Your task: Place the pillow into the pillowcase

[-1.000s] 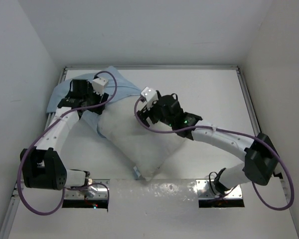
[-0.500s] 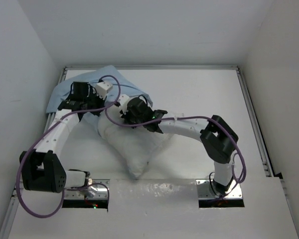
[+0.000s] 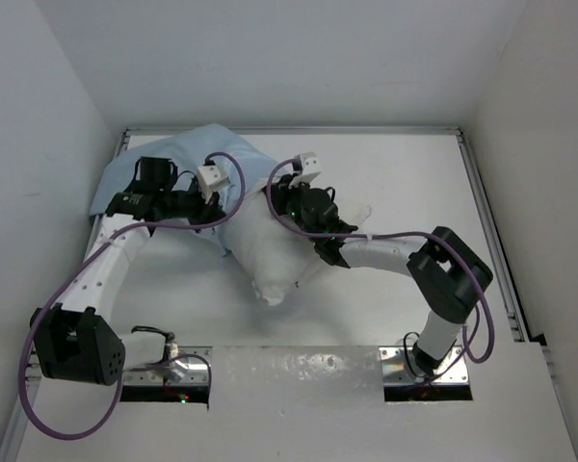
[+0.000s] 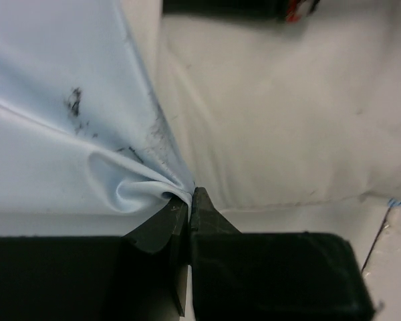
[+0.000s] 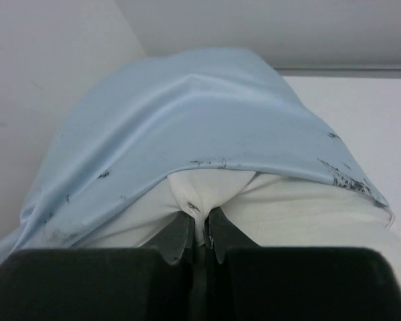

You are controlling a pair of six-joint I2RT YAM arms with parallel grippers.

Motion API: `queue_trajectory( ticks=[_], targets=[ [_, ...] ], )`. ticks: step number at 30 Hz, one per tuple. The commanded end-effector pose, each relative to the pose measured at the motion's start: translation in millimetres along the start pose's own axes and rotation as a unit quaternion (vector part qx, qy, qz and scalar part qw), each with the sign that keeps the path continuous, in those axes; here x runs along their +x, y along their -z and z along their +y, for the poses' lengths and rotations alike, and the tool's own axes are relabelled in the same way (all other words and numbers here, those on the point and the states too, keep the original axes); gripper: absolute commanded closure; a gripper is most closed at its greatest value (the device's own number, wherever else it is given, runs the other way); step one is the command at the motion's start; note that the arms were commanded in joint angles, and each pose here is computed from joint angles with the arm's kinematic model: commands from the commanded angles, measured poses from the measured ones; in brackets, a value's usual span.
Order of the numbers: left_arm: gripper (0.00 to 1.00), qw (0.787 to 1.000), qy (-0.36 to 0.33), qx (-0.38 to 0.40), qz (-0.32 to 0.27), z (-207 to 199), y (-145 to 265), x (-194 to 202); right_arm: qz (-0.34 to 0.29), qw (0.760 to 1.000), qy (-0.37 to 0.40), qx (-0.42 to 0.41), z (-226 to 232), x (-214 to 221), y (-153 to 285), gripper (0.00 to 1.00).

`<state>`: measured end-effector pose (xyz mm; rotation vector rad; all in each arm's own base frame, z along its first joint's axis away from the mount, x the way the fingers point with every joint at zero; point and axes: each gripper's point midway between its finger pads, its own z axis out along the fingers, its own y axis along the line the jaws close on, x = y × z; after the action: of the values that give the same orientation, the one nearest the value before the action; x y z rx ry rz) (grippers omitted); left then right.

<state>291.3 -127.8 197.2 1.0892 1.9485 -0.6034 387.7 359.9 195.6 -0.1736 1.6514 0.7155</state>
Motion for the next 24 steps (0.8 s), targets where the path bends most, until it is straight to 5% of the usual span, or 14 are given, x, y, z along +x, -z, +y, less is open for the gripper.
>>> queue_trajectory(
  ticks=[1, 4, 7, 12, 13, 15, 17, 20, 23, 24],
  targets=[
    [1.00, 0.987, -0.044, 0.105, -0.116, -45.2, 6.7, -61.0, -0.198, 0.975, -0.100, 0.022, 16.0, -85.9, 8.7, 1.00],
    [1.00, 0.975, -0.058, 0.135, -0.165, -52.9, 3.2, -92.5, -0.199, 0.975, -0.077, 0.064, 22.1, -58.0, -0.2, 1.00],
    [1.00, 0.972, -0.034, 0.160, -0.170, -61.5, 1.9, -97.2, -0.137, 0.985, -0.064, 0.085, 20.6, -9.9, -26.3, 1.00],
    [1.00, 0.986, -0.043, 0.145, -0.075, -69.3, -3.5, -30.7, -0.053, 0.994, 0.015, 0.095, -3.9, 45.4, -21.0, 0.99],
    [1.00, 0.985, -0.056, 0.148, -0.063, -70.8, -4.5, -18.2, -0.044, 0.996, 0.029, 0.076, -2.7, 47.6, -15.6, 0.90],
    [1.00, 0.987, -0.030, 0.151, -0.033, -73.4, -1.1, 8.6, -0.015, 0.997, 0.080, 0.017, 8.0, 47.7, 5.3, 0.46],
    [1.00, 0.991, -0.034, 0.129, -0.018, -61.9, 4.7, 19.9, 0.012, 0.990, 0.122, -0.065, 35.1, 34.6, 23.2, 0.21],
    [1.00, 0.995, -0.025, 0.092, 0.001, -44.4, 14.9, 32.8, 0.098, 0.974, 0.169, -0.113, 44.8, 40.3, 56.0, 0.12],
    [0.71, 0.998, -0.024, 0.055, 0.029, -30.3, 20.7, 43.1, 0.188, 0.956, 0.195, -0.109, 32.4, 51.9, 89.6, 0.01],
    [0.50, 0.998, -0.028, 0.032, 0.044, -21.3, 23.4, 44.8, 0.215, 0.950, 0.201, -0.102, 26.9, 48.3, 107.6, 0.01]
  ],
)
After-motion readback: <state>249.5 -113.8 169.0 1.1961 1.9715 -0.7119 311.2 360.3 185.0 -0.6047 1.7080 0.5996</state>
